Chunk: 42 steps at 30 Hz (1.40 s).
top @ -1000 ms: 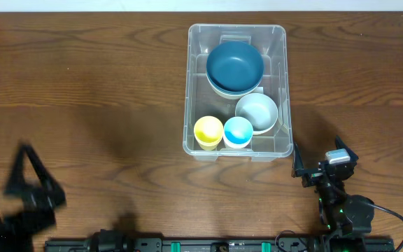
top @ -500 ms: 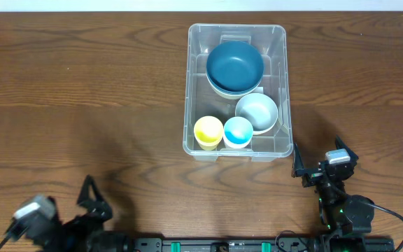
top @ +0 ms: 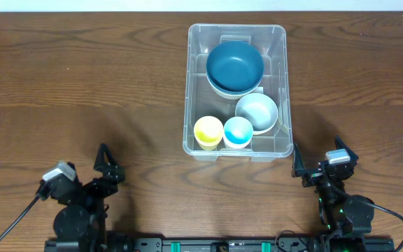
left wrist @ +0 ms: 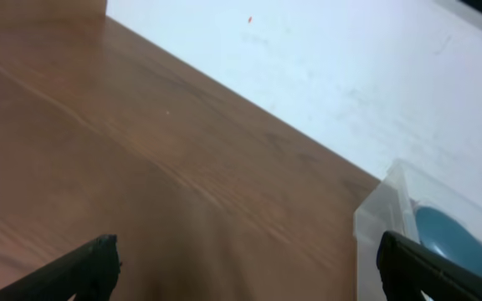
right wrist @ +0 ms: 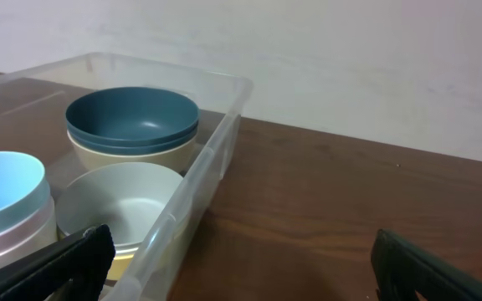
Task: Pack container
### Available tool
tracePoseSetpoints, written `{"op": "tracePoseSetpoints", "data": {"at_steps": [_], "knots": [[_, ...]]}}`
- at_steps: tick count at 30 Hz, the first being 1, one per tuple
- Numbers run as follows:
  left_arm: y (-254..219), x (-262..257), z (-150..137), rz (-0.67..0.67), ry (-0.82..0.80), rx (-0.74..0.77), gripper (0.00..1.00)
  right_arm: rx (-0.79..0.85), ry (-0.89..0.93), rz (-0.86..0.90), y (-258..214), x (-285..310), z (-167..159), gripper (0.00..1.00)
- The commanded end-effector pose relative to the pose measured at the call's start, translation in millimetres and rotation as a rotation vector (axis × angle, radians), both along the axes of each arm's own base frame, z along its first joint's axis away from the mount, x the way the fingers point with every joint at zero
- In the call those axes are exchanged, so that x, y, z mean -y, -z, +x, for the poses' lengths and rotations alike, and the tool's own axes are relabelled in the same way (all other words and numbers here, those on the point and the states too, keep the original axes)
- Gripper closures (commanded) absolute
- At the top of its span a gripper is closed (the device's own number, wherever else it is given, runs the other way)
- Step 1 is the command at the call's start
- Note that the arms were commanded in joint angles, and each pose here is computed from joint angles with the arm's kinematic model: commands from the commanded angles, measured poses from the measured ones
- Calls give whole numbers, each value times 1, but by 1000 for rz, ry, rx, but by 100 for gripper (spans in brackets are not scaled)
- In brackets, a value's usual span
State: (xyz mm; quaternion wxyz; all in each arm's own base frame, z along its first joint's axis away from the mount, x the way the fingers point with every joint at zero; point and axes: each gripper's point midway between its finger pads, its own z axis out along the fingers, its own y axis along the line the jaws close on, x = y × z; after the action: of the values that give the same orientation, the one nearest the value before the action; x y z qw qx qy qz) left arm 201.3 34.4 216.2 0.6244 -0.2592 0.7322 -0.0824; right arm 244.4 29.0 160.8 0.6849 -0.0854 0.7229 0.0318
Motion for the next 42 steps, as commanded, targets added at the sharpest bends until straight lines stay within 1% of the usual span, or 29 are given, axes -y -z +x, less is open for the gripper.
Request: {"op": "tracePoseSetpoints", "data": {"at_steps": [1,10,15,17,22,26,30,38,42], "knots": [[12,1,8,-5,2,14,2,0,0,5,0,0,0,1],[43,1,23,17,7,26,2,0,0,5,0,0,0,1],[43,10,31,128,76,54,2,0,0,5,0,0,0,1],[44,10,33,145,78,59,2,0,0,5,0,0,0,1],[54,10,34,196,90,32,2,0,0,5,0,0,0,1],[66,20,37,299,172,-4,2,0,0,5,0,0,0,1],[67,25,37,356,211,-10,2,0,0,5,0,0,0,1],[76,37,38,445,292,-25,1,0,0,5,0,0,0,1],[78,40,40,454,306,-15,2,0,0,5,0,0,0,1]]}}
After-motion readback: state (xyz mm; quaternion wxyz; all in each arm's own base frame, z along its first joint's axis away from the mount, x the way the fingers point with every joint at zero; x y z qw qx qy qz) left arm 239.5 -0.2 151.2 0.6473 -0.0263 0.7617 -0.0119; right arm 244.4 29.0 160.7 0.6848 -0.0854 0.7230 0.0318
